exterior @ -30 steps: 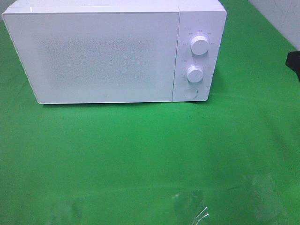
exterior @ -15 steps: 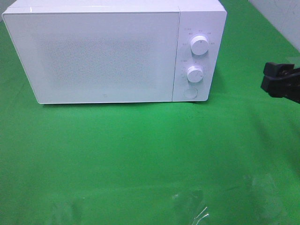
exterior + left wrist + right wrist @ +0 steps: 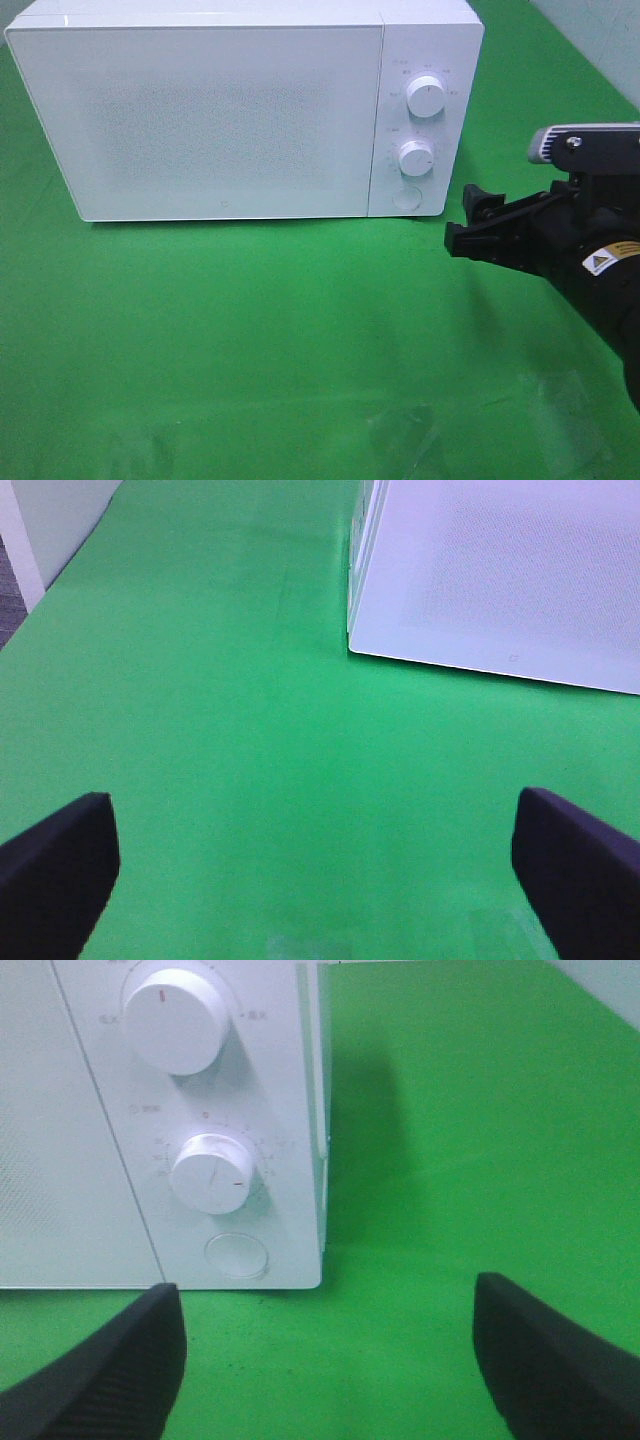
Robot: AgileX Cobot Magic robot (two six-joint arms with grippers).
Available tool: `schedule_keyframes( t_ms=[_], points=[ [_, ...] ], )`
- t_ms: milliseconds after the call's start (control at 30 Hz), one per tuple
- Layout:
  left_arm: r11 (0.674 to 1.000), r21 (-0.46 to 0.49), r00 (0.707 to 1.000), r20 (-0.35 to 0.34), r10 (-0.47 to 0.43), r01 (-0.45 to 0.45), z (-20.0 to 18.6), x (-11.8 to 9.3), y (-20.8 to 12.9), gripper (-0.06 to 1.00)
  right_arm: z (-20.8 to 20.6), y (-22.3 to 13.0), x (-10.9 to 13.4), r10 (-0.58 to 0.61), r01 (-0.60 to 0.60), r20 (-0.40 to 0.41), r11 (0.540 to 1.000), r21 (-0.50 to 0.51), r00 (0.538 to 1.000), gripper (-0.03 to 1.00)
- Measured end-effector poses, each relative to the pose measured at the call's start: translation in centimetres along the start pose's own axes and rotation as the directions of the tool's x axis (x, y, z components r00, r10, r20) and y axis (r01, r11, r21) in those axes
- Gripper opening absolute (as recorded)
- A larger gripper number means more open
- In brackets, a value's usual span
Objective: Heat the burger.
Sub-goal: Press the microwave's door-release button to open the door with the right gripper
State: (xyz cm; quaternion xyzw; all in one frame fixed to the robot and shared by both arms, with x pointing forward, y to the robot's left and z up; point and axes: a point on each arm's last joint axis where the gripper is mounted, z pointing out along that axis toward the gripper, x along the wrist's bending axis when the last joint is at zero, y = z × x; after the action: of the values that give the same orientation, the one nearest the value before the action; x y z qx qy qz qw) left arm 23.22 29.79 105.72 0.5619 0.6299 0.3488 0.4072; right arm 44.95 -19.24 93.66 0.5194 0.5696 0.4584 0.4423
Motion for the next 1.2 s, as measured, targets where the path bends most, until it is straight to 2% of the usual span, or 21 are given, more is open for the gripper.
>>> schedule_keyframes(
  t_ms=[167, 433, 533, 567, 600, 633, 667, 700, 733, 767, 800, 833, 867, 933, 967, 1000, 1033, 1067, 1100, 1167, 1200],
  points=[
    [1.0, 0.0, 1.0, 0.0, 0.0, 0.0, 0.0, 0.0, 0.0, 0.99, 0.4, -0.3, 3.0, 0.002, -0.002, -0.053, 1.0, 0.002, 0.999, 0.76],
    [1.0, 0.0, 1.0, 0.0, 0.0, 0.0, 0.0, 0.0, 0.0, 0.99, 1.0, -0.6, 5.0, 0.017, -0.016, -0.098, 1.0, 0.019, 0.995, 0.76],
    [1.0, 0.0, 1.0, 0.0, 0.0, 0.0, 0.0, 0.0, 0.0, 0.99, 1.0, -0.6, 5.1, 0.151, -0.148, -0.098, 0.988, 0.041, 0.984, 0.71],
    [1.0, 0.0, 1.0, 0.0, 0.0, 0.0, 0.0, 0.0, 0.0, 0.99, 1.0, -0.6, 5.1, 0.151, -0.148, -0.098, 0.988, 0.041, 0.984, 0.71],
    [1.0, 0.0, 1.0, 0.0, 0.0, 0.0, 0.0, 0.0, 0.0, 0.99, 1.0, -0.6, 5.1, 0.279, -0.275, -0.09, 0.96, 0.054, 0.956, 0.66],
    [1.0, 0.0, 1.0, 0.0, 0.0, 0.0, 0.0, 0.0, 0.0, 0.99, 1.0, -0.6, 5.1, 0.279, -0.275, -0.09, 0.96, 0.054, 0.956, 0.66],
    [1.0, 0.0, 1.0, 0.0, 0.0, 0.0, 0.0, 0.0, 0.0, 0.99, 1.0, -0.6, 5.1, 0.43, -0.425, -0.08, 0.902, 0.069, 0.899, 0.6],
    [1.0, 0.0, 1.0, 0.0, 0.0, 0.0, 0.0, 0.0, 0.0, 0.99, 1.0, -0.7, 5.1, 0.493, -0.488, -0.074, 0.869, 0.077, 0.867, 0.56],
    [1.0, 0.0, 1.0, 0.0, 0.0, 0.0, 0.0, 0.0, 0.0, 0.99, 1.0, -0.7, 5.1, 0.493, -0.488, -0.074, 0.869, 0.077, 0.867, 0.56],
    [1.0, 0.0, 1.0, 0.0, 0.0, 0.0, 0.0, 0.0, 0.0, 0.99, 1.0, -0.8, 5.1, 0.645, -0.638, -0.053, 0.763, 0.1, 0.763, 0.47],
    [1.0, 0.0, 1.0, 0.0, 0.0, 0.0, 0.0, 0.0, 0.0, 0.99, 1.0, -0.8, 5.1, 0.645, -0.638, -0.053, 0.763, 0.1, 0.763, 0.47],
    [1.0, 0.0, 1.0, 0.0, 0.0, 0.0, 0.0, 0.0, 0.0, 0.99, 1.0, -0.8, 5.1, 0.763, -0.756, -0.033, 0.645, 0.111, 0.645, 0.38],
    [1.0, 0.0, 1.0, 0.0, 0.0, 0.0, 0.0, 0.0, 0.0, 0.99, 1.0, -0.8, 5.1, 0.763, -0.756, -0.033, 0.645, 0.111, 0.645, 0.38],
    [1.0, 0.0, 1.0, 0.0, 0.0, 0.0, 0.0, 0.0, 0.0, 0.99, 1.0, -0.8, 5.1, 0.927, -0.921, 0.004, 0.372, 0.116, 0.375, 0.19],
    [1.0, 0.0, 1.0, 0.0, 0.0, 0.0, 0.0, 0.0, 0.0, 0.99, 1.0, -0.8, 5.1, 0.927, -0.921, 0.004, 0.372, 0.116, 0.375, 0.19],
    [1.0, 0.0, 1.0, 0.0, 0.0, 0.0, 0.0, 0.0, 0.0, 0.99, 1.0, -0.8, 5.1, 0.951, -0.945, 0.012, 0.307, 0.115, 0.31, 0.14],
    [1.0, 0.0, 1.0, 0.0, 0.0, 0.0, 0.0, 0.0, 0.0, 0.99, 1.0, -0.8, 5.1, 0.951, -0.945, 0.012, 0.307, 0.115, 0.31, 0.14],
    [1.0, 0.0, 1.0, 0.0, 0.0, 0.0, 0.0, 0.0, 0.0, 0.99, 1.0, -0.8, 5.1, 0.979, -0.973, 0.025, 0.199, 0.113, 0.203, 0.06],
    [1.0, 0.0, 1.0, 0.0, 0.0, 0.0, 0.0, 0.0, 0.0, 0.99, 1.0, -0.8, 5.1, 0.979, -0.973, 0.025, 0.199, 0.113, 0.203, 0.06],
    [1.0, 0.0, 1.0, 0.0, 0.0, 0.0, 0.0, 0.0, 0.0, 0.99, 1.2, -0.8, 4.9, 0.998, -0.993, 0.044, 0.046, 0.108, 0.051, 0.0],
    [1.0, 0.0, 1.0, 0.0, 0.0, 0.0, 0.0, 0.0, 0.0, 0.99, 1.2, -0.8, 4.9, 0.998, -0.993, 0.044, 0.046, 0.108, 0.051, 0.0]
  ],
)
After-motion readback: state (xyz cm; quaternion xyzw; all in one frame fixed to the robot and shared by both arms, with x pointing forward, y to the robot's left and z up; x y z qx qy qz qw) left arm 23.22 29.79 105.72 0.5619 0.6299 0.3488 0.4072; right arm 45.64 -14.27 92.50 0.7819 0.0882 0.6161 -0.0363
